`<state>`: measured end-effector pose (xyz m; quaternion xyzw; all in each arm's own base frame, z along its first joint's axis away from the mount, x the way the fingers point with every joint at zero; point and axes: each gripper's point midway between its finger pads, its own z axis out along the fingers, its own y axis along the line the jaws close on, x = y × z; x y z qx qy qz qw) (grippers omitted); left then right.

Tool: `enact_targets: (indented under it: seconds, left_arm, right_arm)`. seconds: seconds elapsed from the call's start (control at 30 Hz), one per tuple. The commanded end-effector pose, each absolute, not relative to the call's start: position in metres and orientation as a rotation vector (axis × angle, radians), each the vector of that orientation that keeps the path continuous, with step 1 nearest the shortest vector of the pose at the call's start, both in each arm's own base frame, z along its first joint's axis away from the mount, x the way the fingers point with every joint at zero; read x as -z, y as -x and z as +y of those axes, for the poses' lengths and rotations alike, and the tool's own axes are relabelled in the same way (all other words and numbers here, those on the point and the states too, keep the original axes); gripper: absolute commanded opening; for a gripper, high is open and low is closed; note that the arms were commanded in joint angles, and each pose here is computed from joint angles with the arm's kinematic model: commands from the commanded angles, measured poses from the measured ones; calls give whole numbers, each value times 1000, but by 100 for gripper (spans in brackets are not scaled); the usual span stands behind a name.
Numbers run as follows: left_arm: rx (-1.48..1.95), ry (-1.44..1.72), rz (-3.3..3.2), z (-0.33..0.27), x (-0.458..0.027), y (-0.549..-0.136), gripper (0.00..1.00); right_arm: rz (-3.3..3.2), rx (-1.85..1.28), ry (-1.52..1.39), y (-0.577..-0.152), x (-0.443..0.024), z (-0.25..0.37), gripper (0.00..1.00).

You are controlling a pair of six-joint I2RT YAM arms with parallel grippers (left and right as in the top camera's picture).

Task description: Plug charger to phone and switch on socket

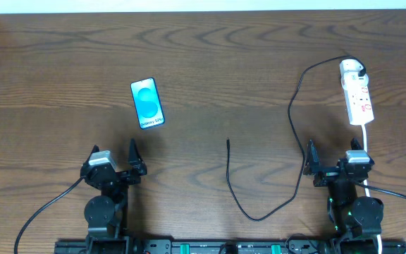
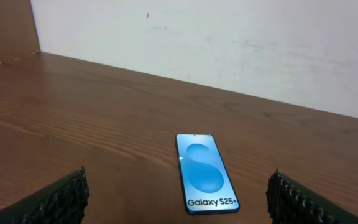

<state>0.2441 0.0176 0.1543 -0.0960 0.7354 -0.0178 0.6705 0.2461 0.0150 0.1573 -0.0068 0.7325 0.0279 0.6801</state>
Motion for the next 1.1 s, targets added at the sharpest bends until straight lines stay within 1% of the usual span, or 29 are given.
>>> enact_targets:
  seconds: [0.0,0.2,0.63,0.8,1.07]
  left_arm:
    - [46,190,1715,14,-137,-243,91]
    - [56,181,1707,12,-143,-243,91]
    - [42,132,1766,8,-196,-235,91]
    - [4,89,1826,8,-217,-244,91]
    - [-9,83,1987,8,-245,-273,90]
  right_arm:
    - [1643,-67,5,-246,-157,15,99]
    - [1643,-67,5,-246,-157,15,99]
    - [1643,-67,5,-246,-157,15,99]
    - [1643,-67,5,-246,-157,15,99]
    - [1643,-67,5,-246,-157,15,99]
